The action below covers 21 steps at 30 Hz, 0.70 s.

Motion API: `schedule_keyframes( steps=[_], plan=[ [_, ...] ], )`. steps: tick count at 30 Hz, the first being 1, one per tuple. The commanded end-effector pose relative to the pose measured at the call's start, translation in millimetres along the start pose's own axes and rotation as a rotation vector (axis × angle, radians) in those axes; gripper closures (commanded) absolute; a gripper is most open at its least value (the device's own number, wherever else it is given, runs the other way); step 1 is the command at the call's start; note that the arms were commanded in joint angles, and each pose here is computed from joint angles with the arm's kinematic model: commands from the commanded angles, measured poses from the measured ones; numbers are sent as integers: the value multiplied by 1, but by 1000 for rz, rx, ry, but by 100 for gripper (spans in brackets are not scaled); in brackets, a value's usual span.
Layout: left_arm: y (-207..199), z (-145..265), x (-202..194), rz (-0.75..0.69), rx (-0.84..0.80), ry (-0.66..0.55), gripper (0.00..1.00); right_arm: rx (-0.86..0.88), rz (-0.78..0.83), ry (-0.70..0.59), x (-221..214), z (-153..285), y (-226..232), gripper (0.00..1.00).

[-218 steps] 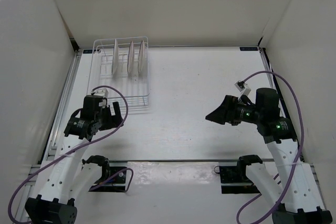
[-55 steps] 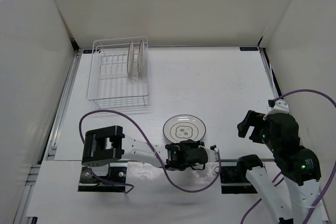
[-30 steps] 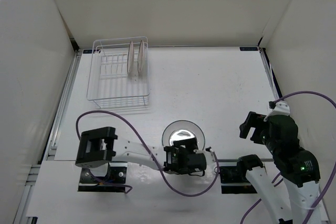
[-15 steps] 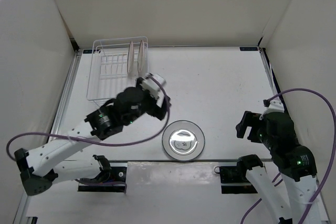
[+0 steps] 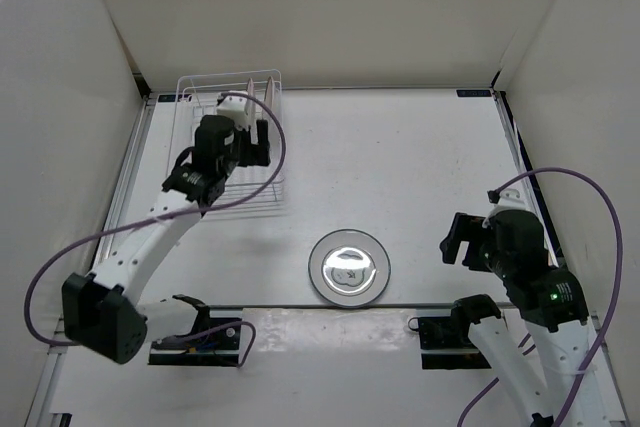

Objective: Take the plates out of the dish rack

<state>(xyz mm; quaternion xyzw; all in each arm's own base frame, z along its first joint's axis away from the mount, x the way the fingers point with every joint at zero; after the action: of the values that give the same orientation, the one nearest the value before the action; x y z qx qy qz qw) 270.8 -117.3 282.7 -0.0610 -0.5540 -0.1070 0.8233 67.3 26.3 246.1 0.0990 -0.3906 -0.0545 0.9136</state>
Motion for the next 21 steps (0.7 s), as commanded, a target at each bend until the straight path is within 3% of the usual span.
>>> schedule_keyframes(
  steps=[1, 5, 13, 14, 16, 19, 21],
  plan=[
    [17, -28, 43, 85, -13, -148, 1, 41, 2, -32, 7, -3, 5, 10],
    [37, -62, 79, 95, 31, -261, 8, 62, 3, -27, 5, -7, 7, 10],
    [63, -157, 105, -2, 178, -271, 20, 119, 11, -31, 2, -10, 10, 10],
    [67, -182, 84, -7, 186, -193, 20, 126, 14, -28, 1, -11, 11, 10],
    [73, -190, 101, 2, 205, -221, 20, 129, 16, -31, 1, -10, 11, 10],
    [82, -217, 71, 23, 225, -141, 21, 134, 16, -37, 1, -9, 11, 10],
    [89, -230, 67, 41, 246, -157, 23, 137, 16, -44, 1, -9, 11, 10]
  ],
)
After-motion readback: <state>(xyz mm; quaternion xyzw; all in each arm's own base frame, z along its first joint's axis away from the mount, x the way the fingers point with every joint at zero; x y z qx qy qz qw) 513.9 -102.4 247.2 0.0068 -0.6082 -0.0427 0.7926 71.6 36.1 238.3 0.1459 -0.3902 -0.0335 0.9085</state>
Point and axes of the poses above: each gripper's point midway between its finger pads, its own z axis back along the fingers, its own y axis along the line the jaws close on, x = y × z, the point moved 9 cm from there along z, back along the fingers, and after that the axes turned 3 degrees about -z, right-handed, at the moved point
